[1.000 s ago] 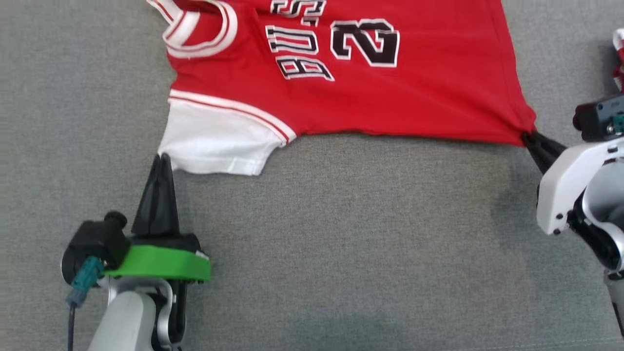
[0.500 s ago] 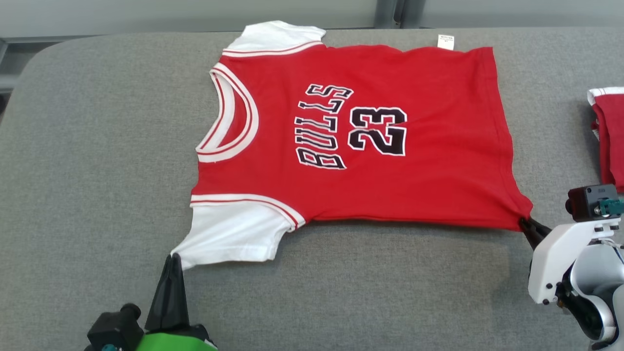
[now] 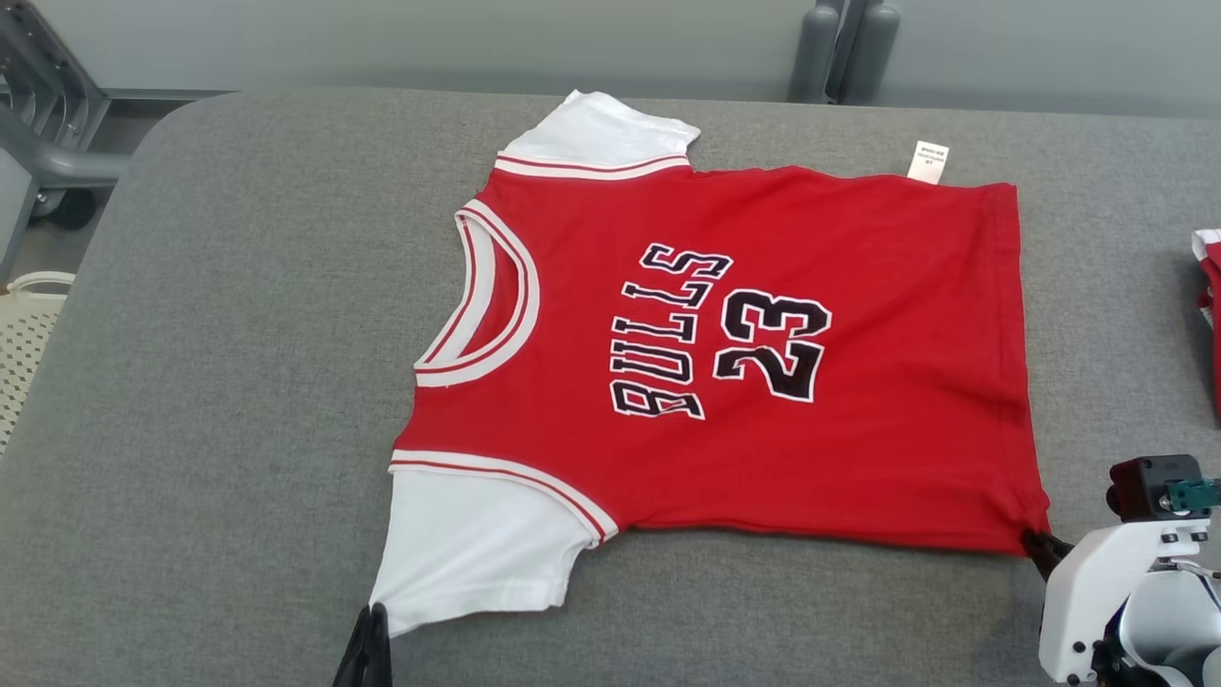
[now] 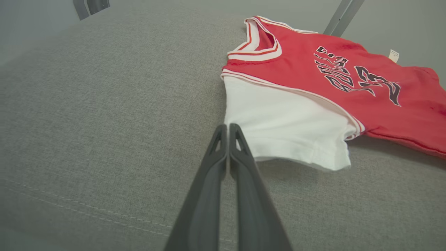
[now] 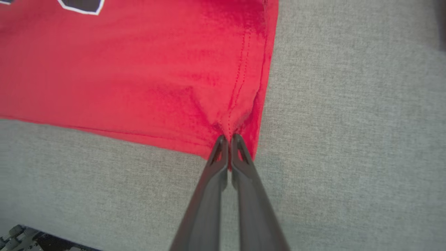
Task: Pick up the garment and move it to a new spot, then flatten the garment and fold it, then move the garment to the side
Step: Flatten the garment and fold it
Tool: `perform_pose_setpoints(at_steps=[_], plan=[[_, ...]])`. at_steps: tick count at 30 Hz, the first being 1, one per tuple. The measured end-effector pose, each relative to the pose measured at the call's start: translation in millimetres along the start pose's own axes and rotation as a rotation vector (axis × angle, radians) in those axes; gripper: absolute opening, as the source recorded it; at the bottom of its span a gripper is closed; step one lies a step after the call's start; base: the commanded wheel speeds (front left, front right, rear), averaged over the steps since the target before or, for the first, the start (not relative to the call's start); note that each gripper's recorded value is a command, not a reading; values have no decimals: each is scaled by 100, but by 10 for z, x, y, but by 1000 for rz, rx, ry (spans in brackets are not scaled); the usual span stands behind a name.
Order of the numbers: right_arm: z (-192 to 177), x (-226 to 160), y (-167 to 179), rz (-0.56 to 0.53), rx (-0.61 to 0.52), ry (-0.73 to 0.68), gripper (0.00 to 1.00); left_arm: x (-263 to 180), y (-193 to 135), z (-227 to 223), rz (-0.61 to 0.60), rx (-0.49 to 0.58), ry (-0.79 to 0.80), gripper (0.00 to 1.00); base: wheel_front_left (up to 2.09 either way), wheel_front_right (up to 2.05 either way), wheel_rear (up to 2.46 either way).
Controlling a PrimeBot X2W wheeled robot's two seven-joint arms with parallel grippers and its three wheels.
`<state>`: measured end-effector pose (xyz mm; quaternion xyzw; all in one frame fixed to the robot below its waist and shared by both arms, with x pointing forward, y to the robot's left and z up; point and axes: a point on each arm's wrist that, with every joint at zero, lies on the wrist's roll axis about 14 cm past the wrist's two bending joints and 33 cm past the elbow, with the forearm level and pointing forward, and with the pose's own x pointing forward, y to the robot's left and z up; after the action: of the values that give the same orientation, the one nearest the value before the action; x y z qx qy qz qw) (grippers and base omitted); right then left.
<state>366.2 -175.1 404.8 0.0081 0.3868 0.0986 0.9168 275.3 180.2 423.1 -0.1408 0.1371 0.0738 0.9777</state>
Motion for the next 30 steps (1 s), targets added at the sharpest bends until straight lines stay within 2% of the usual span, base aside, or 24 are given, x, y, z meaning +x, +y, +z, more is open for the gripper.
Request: perform_pose_setpoints(at_steps=[7,12,18,25,30], plan=[[414,-122,188,73,101,-174,0,221,-211,306,-103,54,-88,0,0,0,0],[787,-199,187,89,96,-275,0,542,-501,635,-211,104,-168,0,0,0,0],[1030,-154,132,83,84,-308,0,896,-784,912,-294,144,-218,0,0,0,0],[1217,51,54,87,128,-316,0,1278,-870,918,-296,180,-192,0,0,0,0],[1232,252,14,89,137,-269,0,1521,-900,922,-291,201,-185,0,0,0,0]])
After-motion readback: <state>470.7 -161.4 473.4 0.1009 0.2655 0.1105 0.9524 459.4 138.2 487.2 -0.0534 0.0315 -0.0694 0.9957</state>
